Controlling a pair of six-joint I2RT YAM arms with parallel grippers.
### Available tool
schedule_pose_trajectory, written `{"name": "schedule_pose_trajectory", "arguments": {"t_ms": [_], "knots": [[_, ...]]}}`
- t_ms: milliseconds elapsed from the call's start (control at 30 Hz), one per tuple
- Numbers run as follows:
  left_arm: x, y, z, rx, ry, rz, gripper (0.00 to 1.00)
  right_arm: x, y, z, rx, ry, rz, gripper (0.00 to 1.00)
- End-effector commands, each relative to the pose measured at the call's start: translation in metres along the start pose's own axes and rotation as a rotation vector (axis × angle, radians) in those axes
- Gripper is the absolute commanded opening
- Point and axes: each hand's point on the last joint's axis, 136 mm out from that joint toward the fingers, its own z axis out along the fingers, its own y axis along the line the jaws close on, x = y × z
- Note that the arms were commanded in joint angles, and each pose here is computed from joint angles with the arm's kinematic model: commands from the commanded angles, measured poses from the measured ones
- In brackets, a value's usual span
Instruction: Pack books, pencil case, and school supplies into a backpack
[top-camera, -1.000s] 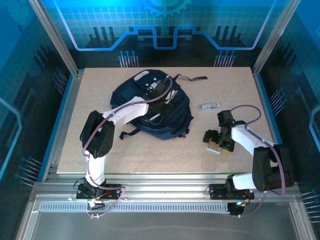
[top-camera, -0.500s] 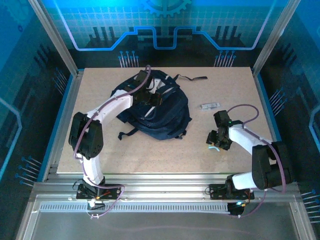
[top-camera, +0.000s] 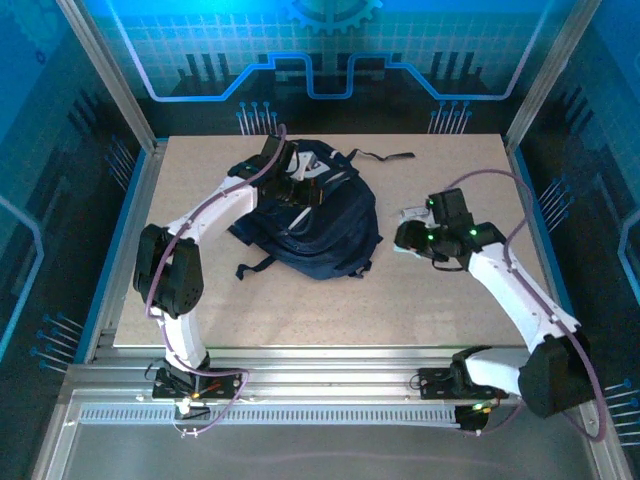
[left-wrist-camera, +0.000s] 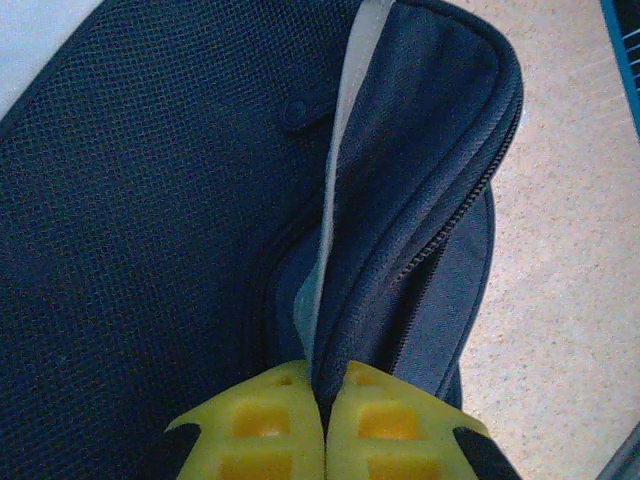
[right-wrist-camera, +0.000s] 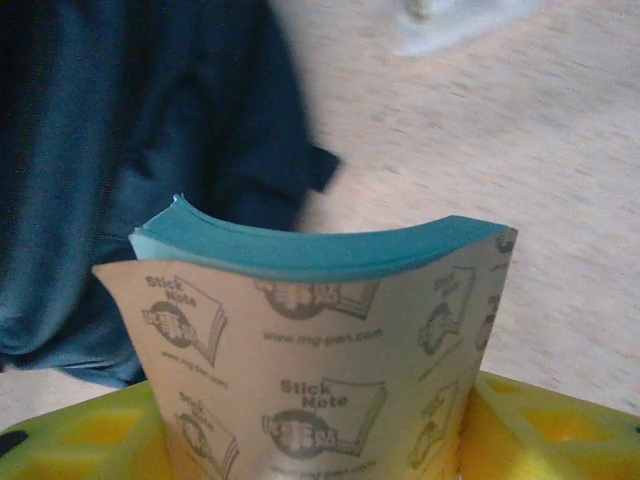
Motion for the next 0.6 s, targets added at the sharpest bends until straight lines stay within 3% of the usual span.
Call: {"name": "schedule_pose_trajectory", "arguments": {"t_ms": [0, 233, 467, 567], "knots": [[-0.031, -0.032, -0.025, 0.117, -0.108, 0.012, 0.00, -0.023, 0.058, 0.014, -0.142, -0.028, -0.033, 0.64], [-0.032, -0.030, -0.026, 0.103, -0.111, 0.009, 0.00, -0.046, 0.133, 0.063, -0.193, 0.021, -0.104, 0.64], [-0.036, -0.037, -0.034, 0.128, -0.145, -0.021, 0.00, -0.049, 0.136, 0.107, -0.083, 0.060, -0.069, 0.65], [-0.041, -0.041, -0.040, 0.145, -0.168, -0.032, 0.00, -0.045, 0.142, 0.116, -0.073, 0.076, -0.071, 0.72]]}}
